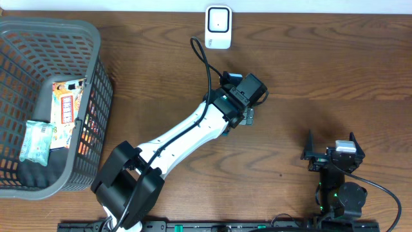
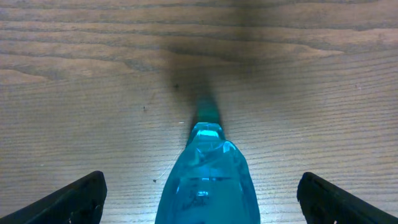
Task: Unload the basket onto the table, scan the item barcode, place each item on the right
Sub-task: 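Set the blue bottle upright on the table and release it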
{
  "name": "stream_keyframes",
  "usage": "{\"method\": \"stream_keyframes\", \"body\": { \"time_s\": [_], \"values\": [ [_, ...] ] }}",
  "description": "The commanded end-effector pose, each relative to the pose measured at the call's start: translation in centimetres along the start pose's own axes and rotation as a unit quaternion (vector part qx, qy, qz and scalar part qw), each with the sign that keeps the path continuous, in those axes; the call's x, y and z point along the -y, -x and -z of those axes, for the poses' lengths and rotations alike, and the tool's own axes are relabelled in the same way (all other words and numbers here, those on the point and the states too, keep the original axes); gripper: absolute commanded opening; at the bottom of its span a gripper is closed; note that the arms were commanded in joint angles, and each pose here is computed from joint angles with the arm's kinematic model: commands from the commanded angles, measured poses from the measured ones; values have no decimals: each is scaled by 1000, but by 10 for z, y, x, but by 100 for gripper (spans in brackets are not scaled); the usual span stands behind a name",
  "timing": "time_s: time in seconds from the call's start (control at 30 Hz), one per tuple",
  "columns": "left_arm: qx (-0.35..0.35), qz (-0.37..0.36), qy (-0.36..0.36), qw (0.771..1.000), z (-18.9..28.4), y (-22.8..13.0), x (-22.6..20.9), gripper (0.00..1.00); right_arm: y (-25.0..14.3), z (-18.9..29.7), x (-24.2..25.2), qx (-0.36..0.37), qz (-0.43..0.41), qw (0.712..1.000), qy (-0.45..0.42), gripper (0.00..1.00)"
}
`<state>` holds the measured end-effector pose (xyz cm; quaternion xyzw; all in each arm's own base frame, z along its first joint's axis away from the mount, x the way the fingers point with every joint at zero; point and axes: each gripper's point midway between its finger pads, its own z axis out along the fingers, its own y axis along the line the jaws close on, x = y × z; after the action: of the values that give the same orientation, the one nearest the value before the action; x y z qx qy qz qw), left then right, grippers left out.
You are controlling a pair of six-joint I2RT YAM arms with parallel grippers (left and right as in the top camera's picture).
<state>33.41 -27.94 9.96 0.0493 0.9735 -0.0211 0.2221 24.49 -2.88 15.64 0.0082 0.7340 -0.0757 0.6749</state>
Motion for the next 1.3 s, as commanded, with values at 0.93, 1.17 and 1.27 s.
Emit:
{"method": "stream_keyframes", "body": {
  "time_s": [0.93,1.17,1.27],
  "values": [
    [263,107,-82,955,243,92,-119,98,-1,0,2,-1,5,1000,-6,99],
    [313,148,-30,938,270,97,-165,98,-1,0,2,-1,5,1000,-6,99],
    [339,175,8,924,284,96,-193,98,-1,0,2,-1,5,1000,-6,99]
  ]
}}
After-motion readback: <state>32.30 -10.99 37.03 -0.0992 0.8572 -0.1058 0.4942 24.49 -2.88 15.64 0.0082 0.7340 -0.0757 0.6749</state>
